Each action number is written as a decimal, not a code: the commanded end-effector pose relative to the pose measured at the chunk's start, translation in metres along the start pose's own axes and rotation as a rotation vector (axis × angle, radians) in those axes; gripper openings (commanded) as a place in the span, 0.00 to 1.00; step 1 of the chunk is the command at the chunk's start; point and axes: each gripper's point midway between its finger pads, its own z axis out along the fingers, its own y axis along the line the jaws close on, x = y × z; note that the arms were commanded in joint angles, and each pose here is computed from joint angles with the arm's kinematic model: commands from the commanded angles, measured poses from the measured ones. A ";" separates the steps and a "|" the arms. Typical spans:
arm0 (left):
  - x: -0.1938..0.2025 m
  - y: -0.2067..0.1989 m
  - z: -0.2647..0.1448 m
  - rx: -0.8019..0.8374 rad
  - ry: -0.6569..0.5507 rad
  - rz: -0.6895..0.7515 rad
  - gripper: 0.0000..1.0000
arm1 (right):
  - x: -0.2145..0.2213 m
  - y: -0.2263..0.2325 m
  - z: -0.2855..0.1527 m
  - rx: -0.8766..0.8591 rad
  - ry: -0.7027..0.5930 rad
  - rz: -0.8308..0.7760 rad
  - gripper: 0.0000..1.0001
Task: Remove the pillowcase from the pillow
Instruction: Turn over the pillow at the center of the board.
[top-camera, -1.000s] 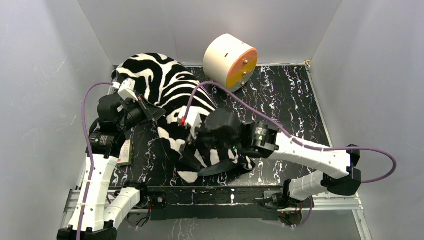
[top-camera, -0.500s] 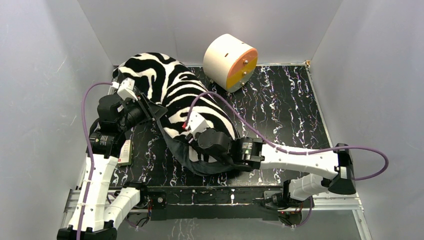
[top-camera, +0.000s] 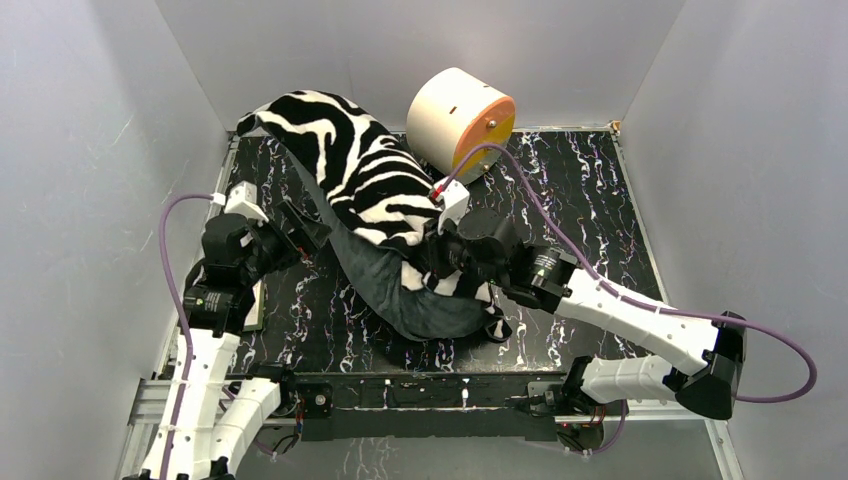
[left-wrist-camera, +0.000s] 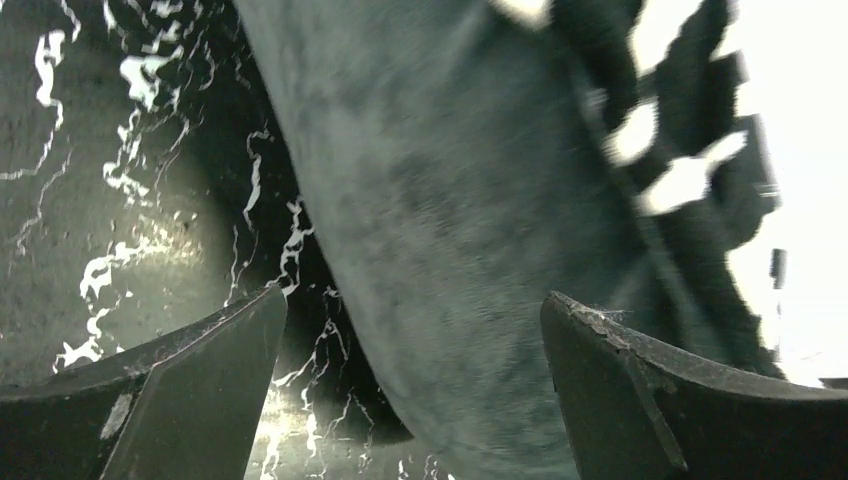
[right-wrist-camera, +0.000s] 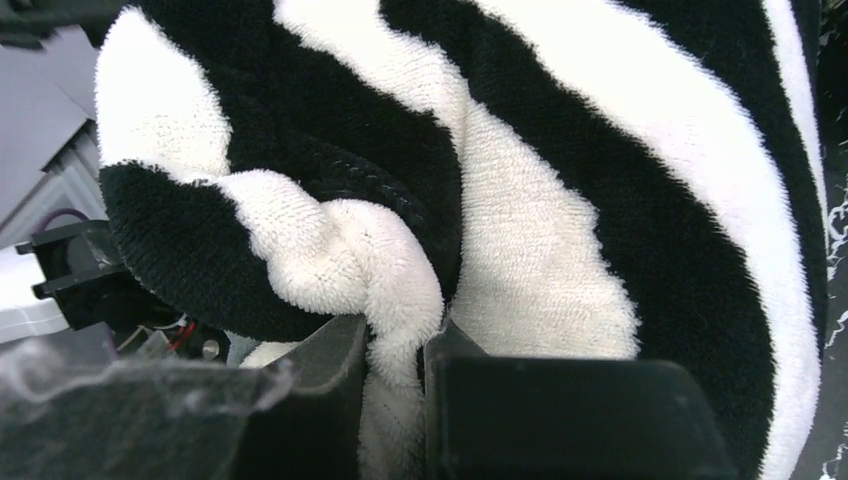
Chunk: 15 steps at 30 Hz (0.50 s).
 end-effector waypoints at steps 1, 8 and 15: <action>0.024 0.018 0.016 -0.026 0.043 -0.054 0.98 | 0.020 -0.043 0.008 0.130 0.060 0.097 0.01; 0.044 -0.042 0.045 0.442 0.109 -0.213 0.98 | 0.025 -0.046 0.008 0.087 0.083 0.152 0.01; 0.066 -0.062 0.059 0.629 0.224 -0.249 0.89 | 0.037 -0.035 0.010 0.024 0.132 0.192 0.02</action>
